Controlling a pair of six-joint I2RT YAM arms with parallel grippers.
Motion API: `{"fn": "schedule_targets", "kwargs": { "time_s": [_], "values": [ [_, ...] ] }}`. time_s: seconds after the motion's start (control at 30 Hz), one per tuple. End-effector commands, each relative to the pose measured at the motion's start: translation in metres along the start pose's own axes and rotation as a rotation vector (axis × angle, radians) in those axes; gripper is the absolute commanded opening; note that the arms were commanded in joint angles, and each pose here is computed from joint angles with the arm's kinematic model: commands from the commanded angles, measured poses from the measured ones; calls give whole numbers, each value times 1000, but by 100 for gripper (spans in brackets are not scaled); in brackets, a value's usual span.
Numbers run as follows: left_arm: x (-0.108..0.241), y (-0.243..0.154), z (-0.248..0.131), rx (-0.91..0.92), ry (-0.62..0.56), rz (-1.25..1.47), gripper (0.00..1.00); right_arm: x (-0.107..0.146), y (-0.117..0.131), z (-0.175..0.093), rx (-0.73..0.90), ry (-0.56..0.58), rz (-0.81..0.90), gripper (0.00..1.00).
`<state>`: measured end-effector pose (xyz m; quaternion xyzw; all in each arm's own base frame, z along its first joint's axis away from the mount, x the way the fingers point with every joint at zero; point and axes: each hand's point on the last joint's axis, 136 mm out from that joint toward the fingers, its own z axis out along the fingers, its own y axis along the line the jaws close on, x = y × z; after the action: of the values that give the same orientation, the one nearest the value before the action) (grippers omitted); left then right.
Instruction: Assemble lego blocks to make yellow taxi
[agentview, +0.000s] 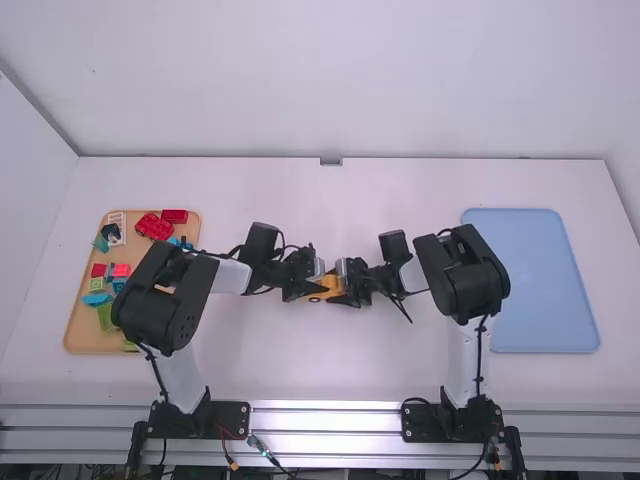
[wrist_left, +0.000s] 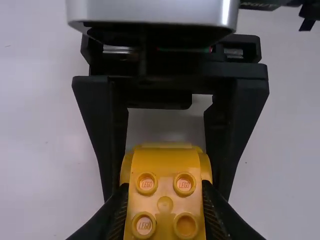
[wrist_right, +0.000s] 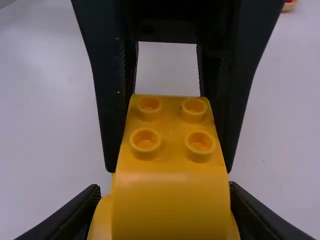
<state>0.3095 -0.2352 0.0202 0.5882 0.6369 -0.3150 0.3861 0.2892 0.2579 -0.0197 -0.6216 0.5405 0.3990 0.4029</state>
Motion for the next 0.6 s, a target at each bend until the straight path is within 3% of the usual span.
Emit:
{"fn": "schedule_targets", "kwargs": {
  "time_s": [0.0,0.4,0.57],
  "values": [
    [35,-25,19,27,151,-41,2,4,0,6,-5,13,2,56],
    [48,-21,17,-11,228,-55,2,4,0,6,-5,13,3,56],
    [35,-17,14,-11,178,-38,18,4,-1,6,-4,14,11,56]
  ]
}}
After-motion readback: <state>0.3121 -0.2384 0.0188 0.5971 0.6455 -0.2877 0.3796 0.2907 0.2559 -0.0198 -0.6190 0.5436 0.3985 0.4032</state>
